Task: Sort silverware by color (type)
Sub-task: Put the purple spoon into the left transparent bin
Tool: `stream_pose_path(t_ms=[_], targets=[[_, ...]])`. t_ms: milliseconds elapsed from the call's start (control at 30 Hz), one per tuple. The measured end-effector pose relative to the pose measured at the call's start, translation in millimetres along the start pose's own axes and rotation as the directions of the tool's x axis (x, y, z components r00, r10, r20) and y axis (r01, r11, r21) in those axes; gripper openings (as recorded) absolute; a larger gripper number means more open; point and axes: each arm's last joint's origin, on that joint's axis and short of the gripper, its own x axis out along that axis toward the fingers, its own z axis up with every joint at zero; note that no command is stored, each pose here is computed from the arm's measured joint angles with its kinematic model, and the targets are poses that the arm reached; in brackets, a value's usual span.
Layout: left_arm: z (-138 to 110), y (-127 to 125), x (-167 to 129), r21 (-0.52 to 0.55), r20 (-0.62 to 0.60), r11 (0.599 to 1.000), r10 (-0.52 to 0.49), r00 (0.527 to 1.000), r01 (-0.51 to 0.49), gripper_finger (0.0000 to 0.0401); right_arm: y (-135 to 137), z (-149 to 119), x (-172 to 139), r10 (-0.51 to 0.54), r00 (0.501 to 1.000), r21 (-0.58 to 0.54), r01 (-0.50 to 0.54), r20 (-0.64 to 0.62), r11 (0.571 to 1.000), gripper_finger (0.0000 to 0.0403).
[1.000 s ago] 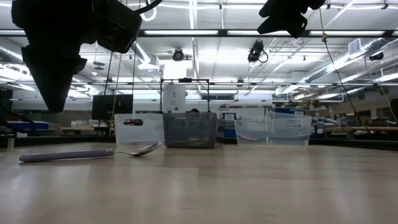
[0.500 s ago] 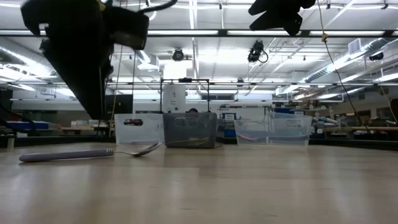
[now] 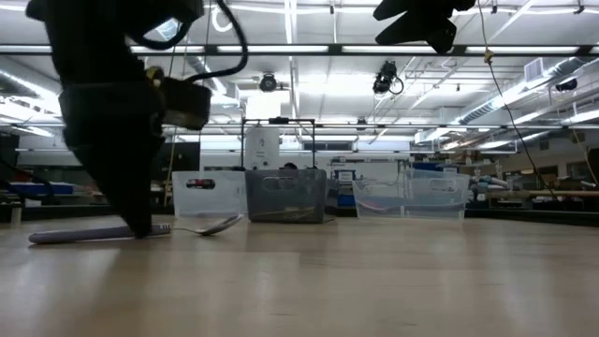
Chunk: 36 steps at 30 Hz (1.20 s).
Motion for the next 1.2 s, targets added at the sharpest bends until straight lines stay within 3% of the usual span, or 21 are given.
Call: stream_pose_path(t_ms=[233, 500, 733, 967, 1200], targets=[[-9, 10, 7, -0.042, -0.019, 0.999, 0.018, 1.0, -0.019, 0.0161, 0, 0, 0, 0.005, 1.0, 0.001, -0.005, -0.003, 1.0, 0.0199], [-14, 16, 11, -0.026, -0.025, 0.999, 0.032, 0.999, -0.032, 0.0052, 0, 0, 0, 0.007, 1.0, 0.0, -0.007, -0.003, 1.0, 0.0199], [-5, 18, 10, -0.084, -0.019, 0.995, 0.042, 0.999, -0.043, 0.005, 0, 0, 0, 0.007, 1.0, 0.0, -0.007, -0.004, 1.0, 0.0199], [13, 30, 2, -0.155, 0.101, 0.98, 0.138, 0.985, -0.121, 0.005, 1, 0, 0, 0.017, 1.0, -0.003, -0.017, -0.009, 1.0, 0.0199], [29, 44, -22, -0.249, 0.196, 0.961, 0.169, 0.966, -0.118, 0.005, 1, 0, 0, 0.026, 1.0, -0.005, -0.026, -0.01, 1.0, 0.0199]])
